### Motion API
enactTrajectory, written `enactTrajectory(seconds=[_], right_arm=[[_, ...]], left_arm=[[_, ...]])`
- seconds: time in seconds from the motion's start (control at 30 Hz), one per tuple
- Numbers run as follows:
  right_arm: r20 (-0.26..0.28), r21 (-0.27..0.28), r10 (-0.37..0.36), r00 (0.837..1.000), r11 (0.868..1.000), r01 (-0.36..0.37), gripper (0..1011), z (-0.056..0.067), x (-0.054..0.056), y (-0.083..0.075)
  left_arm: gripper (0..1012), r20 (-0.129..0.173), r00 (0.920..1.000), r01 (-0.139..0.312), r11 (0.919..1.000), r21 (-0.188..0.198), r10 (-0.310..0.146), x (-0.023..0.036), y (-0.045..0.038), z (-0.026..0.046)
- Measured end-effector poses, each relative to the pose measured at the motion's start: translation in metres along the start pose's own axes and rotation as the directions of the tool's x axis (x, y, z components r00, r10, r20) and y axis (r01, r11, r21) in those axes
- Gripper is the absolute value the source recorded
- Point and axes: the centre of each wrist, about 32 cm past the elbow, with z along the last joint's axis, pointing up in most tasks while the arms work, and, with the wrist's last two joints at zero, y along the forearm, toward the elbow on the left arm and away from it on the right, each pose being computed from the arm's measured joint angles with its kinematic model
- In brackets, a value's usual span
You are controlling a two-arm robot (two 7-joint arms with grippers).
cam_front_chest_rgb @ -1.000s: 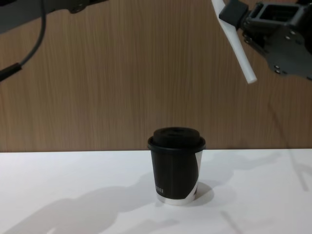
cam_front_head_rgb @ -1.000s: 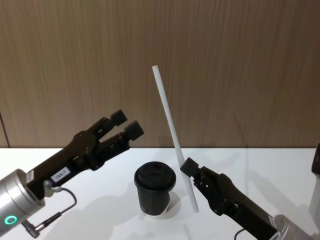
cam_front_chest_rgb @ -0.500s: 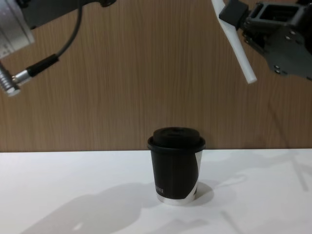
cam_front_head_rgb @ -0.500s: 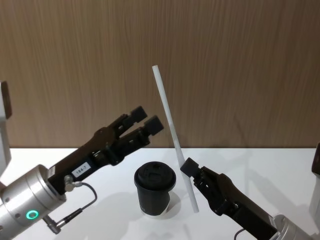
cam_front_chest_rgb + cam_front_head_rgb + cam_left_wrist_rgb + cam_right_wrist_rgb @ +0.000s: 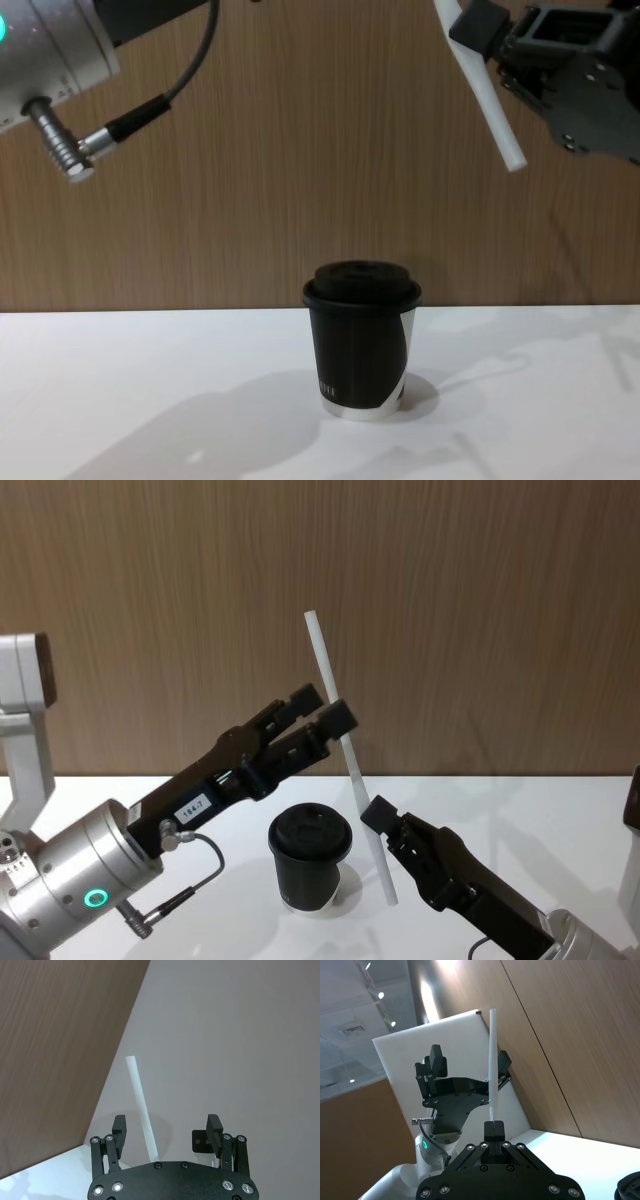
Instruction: Pick up the straw with one hand, pass it to the other hand, and insert it into the cup.
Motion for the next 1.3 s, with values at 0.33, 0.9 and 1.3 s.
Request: enactTrajectory(seconds=[0.33, 0.9, 1.3], right_arm=[[0.0, 0.0, 0.0, 1.0, 1.0, 0.0, 0, 0.0, 0.0, 0.0], [0.0, 0.0, 0.0, 1.0, 1.0, 0.0, 0, 0.0, 0.0, 0.0], [0.0, 0.0, 0.0, 1.0, 1.0, 0.0, 0, 0.0, 0.0, 0.0]], left_arm=[[1003, -0.008, 0.9999, 0.011, 0.9999, 0.0, -0.011, 0.0021, -0.0095, -0.0032], [786, 0.003, 1.0, 0.004, 1.0, -0.002, -0.004, 0.0043, -0.0181, -0.0073], [423, 0.012, 0.9999, -0.006, 1.0, -0.007, 0.006, 0.0043, -0.0182, -0.0073]])
